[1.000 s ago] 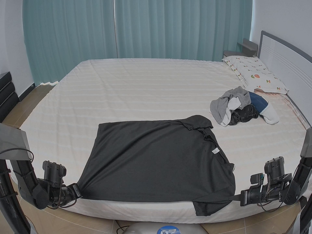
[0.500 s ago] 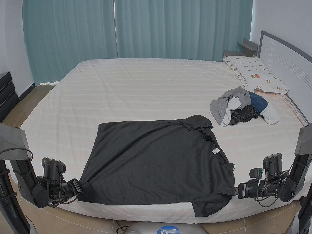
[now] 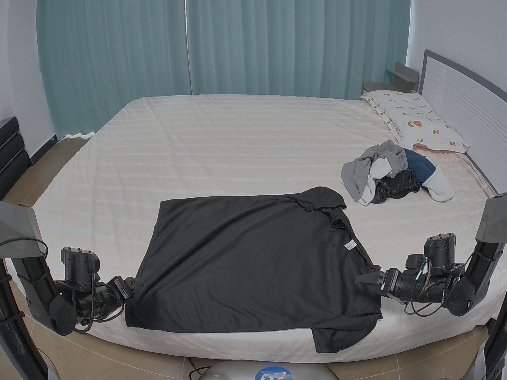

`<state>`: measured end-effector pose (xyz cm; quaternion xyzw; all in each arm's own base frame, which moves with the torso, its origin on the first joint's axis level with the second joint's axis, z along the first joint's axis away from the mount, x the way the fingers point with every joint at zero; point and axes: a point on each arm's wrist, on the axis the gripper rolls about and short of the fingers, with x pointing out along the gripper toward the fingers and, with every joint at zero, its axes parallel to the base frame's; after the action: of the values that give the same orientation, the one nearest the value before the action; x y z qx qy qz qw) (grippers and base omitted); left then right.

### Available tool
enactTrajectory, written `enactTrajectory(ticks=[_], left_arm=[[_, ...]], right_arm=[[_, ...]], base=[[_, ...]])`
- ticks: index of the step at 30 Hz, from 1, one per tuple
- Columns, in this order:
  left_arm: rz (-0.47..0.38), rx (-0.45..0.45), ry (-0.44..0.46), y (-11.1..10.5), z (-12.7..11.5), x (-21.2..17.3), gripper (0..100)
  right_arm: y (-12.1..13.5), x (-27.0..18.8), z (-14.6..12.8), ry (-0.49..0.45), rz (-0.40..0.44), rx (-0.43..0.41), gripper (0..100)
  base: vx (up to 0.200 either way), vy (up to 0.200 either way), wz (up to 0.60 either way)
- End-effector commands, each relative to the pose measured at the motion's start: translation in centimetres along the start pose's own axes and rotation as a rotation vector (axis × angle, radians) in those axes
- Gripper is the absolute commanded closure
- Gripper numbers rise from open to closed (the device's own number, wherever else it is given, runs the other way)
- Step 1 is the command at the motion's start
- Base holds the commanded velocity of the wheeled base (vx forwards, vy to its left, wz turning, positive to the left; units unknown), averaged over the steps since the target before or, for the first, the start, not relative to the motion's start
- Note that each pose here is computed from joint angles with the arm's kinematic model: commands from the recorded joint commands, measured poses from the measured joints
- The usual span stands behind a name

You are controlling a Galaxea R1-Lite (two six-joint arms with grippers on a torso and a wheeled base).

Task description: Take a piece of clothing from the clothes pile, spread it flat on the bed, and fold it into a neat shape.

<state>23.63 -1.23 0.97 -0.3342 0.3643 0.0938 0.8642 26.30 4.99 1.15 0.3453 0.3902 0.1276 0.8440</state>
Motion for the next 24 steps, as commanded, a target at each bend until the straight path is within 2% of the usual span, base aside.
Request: enactTrajectory(ticks=[1, 2, 11, 18, 24], left_arm=[[-0.036, -0.071, 0.013, 0.3, 0.7, 0.0, 0], [-0.041, -0.084, -0.003, 0.4, 1.2, 0.2, 0], [-0.040, -0.096, -0.001, 0.7, 1.5, 0.4, 0], [-0.041, -0.119, -0.002, 0.6, 1.6, 0.7, 0], [-0.083, -0.273, -0.042, -0.1, 2.6, 0.8, 0]], right_arm=[[0.3, 1.2, 1.3, -0.050, 0.050, 0.118, 0], [0.4, 1.3, 1.4, -0.066, 0.071, 0.149, 0], [0.2, 1.8, 1.1, -0.081, 0.095, 0.143, 0], [0.0, 2.0, 1.1, -0.077, 0.093, 0.151, 0], [0.0, 1.8, 1.6, -0.114, 0.112, 0.142, 0]], base=[[0.000, 0.200, 0.00], [0.000, 0.200, 0.00], [0.000, 0.200, 0.00], [0.000, 0.000, 0.00], [0.033, 0.000, 0.00]])
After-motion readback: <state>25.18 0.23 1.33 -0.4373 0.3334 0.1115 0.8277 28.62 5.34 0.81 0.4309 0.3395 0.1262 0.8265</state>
